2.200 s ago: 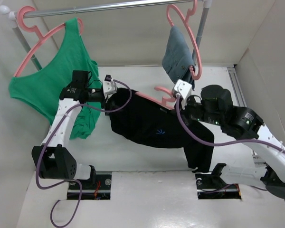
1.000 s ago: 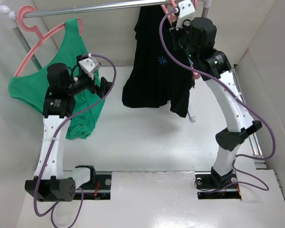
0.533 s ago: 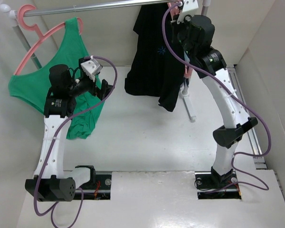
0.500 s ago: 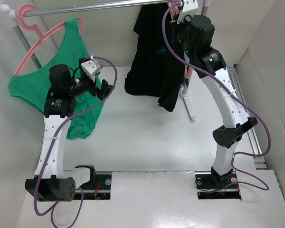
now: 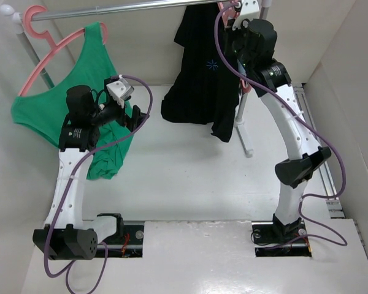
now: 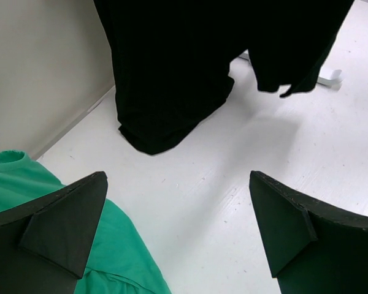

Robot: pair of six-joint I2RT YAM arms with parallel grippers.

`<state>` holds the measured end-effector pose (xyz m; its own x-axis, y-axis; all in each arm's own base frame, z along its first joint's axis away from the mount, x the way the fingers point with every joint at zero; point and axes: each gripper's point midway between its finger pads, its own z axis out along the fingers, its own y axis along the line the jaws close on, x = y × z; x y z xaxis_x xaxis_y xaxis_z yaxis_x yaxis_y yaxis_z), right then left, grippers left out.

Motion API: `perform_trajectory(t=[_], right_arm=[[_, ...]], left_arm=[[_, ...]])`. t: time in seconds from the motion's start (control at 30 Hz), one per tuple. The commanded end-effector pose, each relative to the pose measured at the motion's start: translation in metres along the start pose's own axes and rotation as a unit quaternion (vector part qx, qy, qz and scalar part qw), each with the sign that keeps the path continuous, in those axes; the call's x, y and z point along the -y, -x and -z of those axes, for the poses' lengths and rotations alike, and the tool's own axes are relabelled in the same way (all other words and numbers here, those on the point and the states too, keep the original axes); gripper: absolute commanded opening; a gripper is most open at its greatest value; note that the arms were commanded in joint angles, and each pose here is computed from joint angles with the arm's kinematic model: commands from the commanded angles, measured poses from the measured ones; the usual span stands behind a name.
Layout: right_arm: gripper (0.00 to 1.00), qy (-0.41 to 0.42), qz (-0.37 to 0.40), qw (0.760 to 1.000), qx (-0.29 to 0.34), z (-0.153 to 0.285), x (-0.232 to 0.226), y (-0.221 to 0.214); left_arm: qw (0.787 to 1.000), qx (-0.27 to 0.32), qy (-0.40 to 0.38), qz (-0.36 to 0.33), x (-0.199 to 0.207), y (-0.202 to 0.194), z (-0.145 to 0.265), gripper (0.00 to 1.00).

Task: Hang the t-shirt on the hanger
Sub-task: Hang the hanger with tshirt onto the clothesline

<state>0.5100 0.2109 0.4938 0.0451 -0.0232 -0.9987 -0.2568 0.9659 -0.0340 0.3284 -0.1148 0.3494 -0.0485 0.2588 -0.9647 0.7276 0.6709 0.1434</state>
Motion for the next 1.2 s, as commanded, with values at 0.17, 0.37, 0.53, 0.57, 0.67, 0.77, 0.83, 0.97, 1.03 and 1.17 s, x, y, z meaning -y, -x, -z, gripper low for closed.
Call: perform_trajectory(t=[0.17,0.37,0.53,0.57,0.67,0.77,0.83,0.97,1.03,1.17], right_arm=[[0.44,0.056,0.021,0.998,0.011,0.041,-0.032,0.02],[0.79,0.068,0.086,0.994,0.029,0.095,-0.055,0.042],[0.87,0.036,0.077,0.996,0.042,0.152,-0.048,0.057],[0.89,0.03,0.076,0.996,0.04,0.16,-0.045,0.057],[0.99,0.028,0.075,0.996,0.033,0.189,-0.044,0.046],[0.99,0.038,0.079,0.996,0.023,0.214,-0.048,0.027],[0.99,0.026,0.075,0.997,0.018,0.218,-0.042,0.019],[0.99,0.038,0.071,0.997,0.014,0.226,-0.042,0.026],[0.99,0.061,0.067,0.996,0.006,0.234,-0.047,0.024],[0.99,0.131,0.078,0.988,-0.032,0.256,-0.068,-0.02]], left_arm=[[1.0,0.02,-0.01,-0.022,0.009,0.012,0.006,1.0],[0.999,0.027,-0.022,-0.026,0.016,0.016,0.006,1.0],[0.999,0.024,-0.028,-0.015,0.02,0.013,0.004,1.0],[0.999,0.019,-0.023,-0.011,0.019,0.01,0.005,1.0],[1.0,0.005,-0.014,-0.001,0.021,0.005,0.006,1.0],[0.999,-0.029,0.013,0.033,0.017,-0.017,0.004,1.0],[0.997,-0.046,0.032,0.045,0.013,-0.032,0.004,1.0],[0.996,-0.052,0.031,0.058,0.018,-0.038,0.003,1.0],[0.996,-0.052,0.031,0.062,0.018,-0.038,0.003,1.0],[0.994,-0.056,0.069,0.06,0.009,-0.04,0.009,1.0]])
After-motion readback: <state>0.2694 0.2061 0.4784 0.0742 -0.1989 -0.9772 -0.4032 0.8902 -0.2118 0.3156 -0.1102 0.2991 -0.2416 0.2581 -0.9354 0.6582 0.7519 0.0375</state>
